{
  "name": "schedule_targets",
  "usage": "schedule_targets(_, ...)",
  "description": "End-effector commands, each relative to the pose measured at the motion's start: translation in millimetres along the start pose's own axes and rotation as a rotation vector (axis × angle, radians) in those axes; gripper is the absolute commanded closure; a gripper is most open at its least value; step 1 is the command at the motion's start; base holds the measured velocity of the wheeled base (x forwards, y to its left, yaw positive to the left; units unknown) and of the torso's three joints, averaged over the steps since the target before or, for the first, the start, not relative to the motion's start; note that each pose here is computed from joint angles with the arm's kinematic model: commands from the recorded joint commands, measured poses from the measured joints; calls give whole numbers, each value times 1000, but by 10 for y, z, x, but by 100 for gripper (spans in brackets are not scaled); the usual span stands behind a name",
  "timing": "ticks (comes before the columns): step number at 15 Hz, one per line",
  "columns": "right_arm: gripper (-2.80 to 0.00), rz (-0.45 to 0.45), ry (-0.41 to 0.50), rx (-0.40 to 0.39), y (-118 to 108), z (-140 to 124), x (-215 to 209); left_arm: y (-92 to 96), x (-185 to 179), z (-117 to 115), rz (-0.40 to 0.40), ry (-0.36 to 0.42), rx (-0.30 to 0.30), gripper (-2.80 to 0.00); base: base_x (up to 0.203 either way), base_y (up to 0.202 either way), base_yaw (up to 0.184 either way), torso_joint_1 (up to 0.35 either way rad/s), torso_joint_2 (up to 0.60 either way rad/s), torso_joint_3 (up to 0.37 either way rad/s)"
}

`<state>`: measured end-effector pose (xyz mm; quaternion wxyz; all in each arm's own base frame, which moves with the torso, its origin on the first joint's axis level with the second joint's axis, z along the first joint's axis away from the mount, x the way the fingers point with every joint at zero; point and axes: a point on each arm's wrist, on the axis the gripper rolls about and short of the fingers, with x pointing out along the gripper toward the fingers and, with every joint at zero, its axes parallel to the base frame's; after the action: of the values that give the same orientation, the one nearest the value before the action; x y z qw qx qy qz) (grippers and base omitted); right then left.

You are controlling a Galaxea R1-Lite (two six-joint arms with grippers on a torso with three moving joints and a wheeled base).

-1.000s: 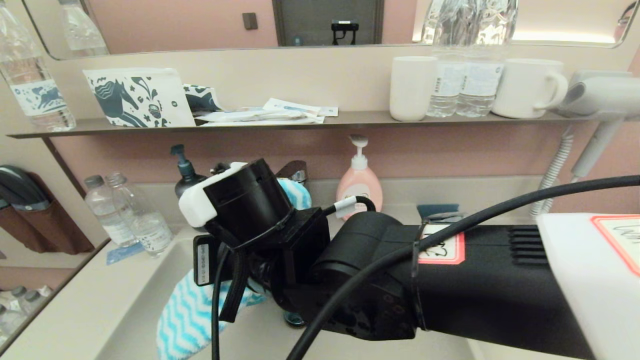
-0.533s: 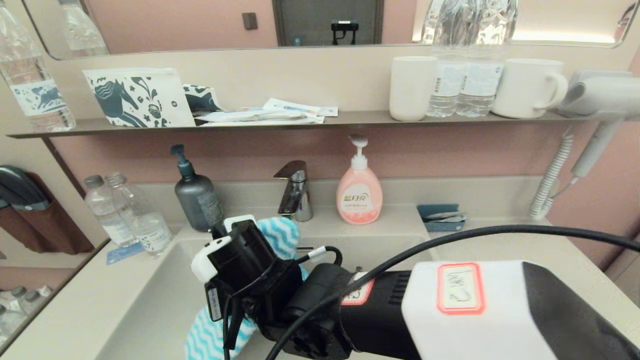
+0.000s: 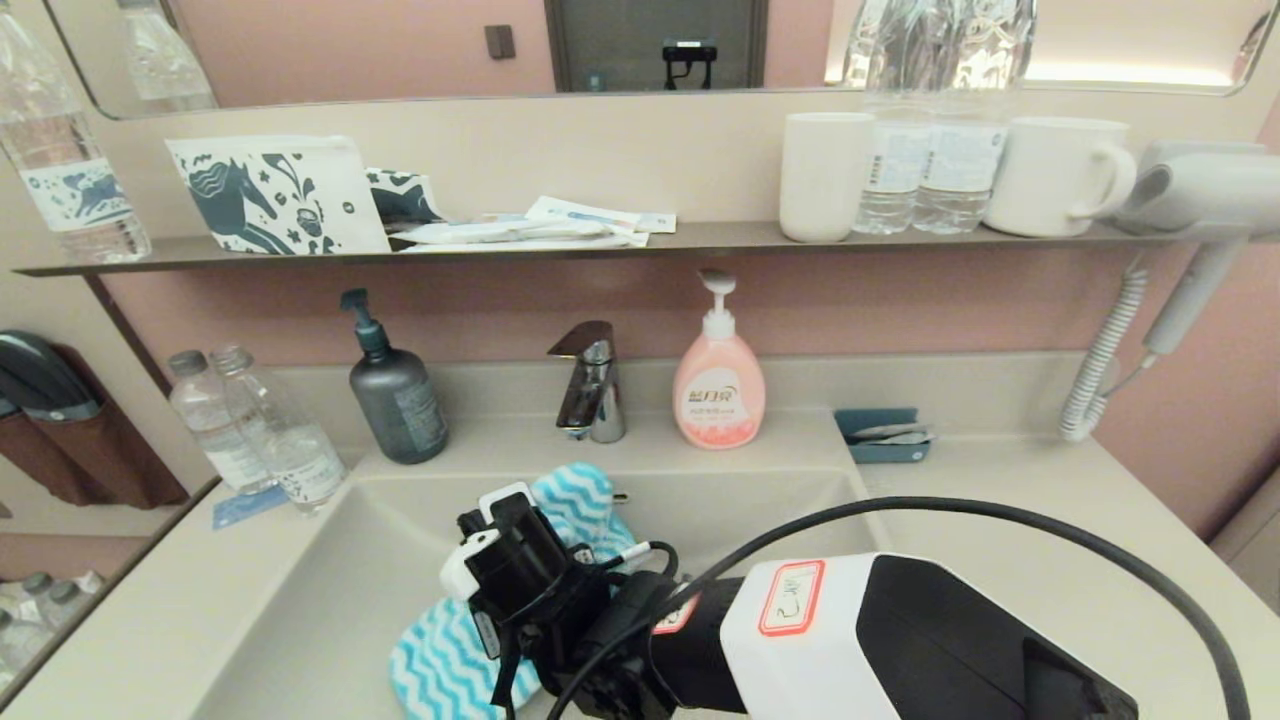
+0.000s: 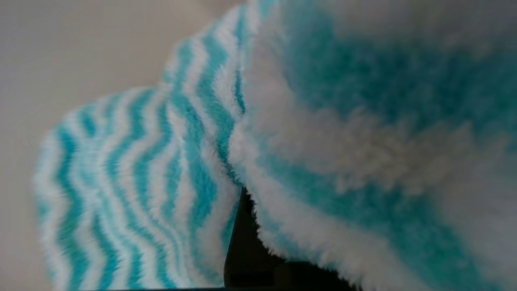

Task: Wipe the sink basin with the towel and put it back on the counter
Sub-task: Wipe the sink

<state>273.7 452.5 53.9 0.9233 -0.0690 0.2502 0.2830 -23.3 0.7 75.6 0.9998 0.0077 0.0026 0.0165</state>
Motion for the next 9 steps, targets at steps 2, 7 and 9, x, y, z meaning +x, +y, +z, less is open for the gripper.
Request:
schedule_targets(2, 0, -46, 25, 12, -197, -85, 167, 0, 1, 0, 1, 1, 0, 0, 0, 0, 0, 0, 0, 0)
schedule_targets(7, 0, -95, 67, 0, -423, -252, 383, 0, 1, 0, 1, 1, 0, 0, 0, 0, 0, 0, 0, 0)
schedule_targets(9, 0, -106, 71, -21, -477, -320, 458, 0, 1, 0, 1, 1, 0, 0, 0, 0, 0, 0, 0, 0)
